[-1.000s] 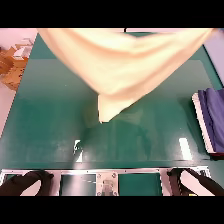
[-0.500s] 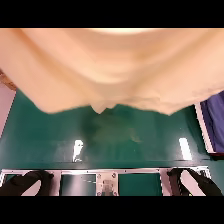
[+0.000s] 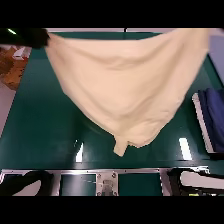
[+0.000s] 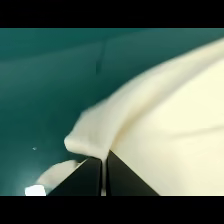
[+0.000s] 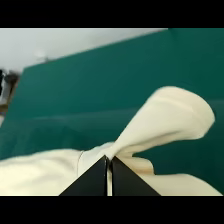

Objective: Fold the shirts.

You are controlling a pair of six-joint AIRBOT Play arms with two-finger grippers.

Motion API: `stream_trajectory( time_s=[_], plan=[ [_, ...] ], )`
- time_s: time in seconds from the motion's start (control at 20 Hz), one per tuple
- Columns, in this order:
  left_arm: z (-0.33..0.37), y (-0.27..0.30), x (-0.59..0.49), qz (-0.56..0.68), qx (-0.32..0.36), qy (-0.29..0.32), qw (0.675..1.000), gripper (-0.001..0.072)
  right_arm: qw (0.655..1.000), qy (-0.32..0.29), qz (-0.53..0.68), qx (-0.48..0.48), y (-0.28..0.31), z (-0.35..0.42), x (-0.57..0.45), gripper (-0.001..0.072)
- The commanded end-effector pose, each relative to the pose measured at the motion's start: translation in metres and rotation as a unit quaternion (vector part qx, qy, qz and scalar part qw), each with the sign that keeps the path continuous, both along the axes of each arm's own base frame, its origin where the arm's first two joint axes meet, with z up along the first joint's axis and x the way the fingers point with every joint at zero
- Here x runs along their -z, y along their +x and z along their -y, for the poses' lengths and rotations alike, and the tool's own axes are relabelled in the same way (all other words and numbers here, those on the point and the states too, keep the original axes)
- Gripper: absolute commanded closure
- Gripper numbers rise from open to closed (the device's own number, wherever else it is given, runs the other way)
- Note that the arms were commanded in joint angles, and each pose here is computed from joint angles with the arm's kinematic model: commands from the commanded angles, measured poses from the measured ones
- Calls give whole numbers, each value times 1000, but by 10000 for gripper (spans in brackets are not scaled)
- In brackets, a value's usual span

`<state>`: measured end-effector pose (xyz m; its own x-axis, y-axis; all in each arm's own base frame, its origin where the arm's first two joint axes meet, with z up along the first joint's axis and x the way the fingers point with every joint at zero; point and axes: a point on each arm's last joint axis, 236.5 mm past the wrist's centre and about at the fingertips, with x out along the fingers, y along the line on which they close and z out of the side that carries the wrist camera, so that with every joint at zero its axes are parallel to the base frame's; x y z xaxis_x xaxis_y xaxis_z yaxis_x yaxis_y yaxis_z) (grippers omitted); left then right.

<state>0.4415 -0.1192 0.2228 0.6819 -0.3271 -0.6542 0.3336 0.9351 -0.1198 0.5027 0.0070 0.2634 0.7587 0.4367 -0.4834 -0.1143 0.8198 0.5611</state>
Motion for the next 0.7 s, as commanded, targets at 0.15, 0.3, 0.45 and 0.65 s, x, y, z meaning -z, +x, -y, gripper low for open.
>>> stream_trajectory(
  time_s=[0.15,0.3,0.45,0.65],
  plan=[
    [47,61,204,-164,-31,-100,981,684,978,17,-206,-34,60,-22,238,699],
    [51,78,230,-160,-49,-113,979,683,974,17,-226,-27,61,-14,261,697],
    [35,76,224,-171,-47,-96,979,625,970,19,-242,-27,45,18,244,423],
    [-8,60,195,-227,-41,-80,970,-13,948,33,-316,-15,-19,64,232,698]
  ],
)
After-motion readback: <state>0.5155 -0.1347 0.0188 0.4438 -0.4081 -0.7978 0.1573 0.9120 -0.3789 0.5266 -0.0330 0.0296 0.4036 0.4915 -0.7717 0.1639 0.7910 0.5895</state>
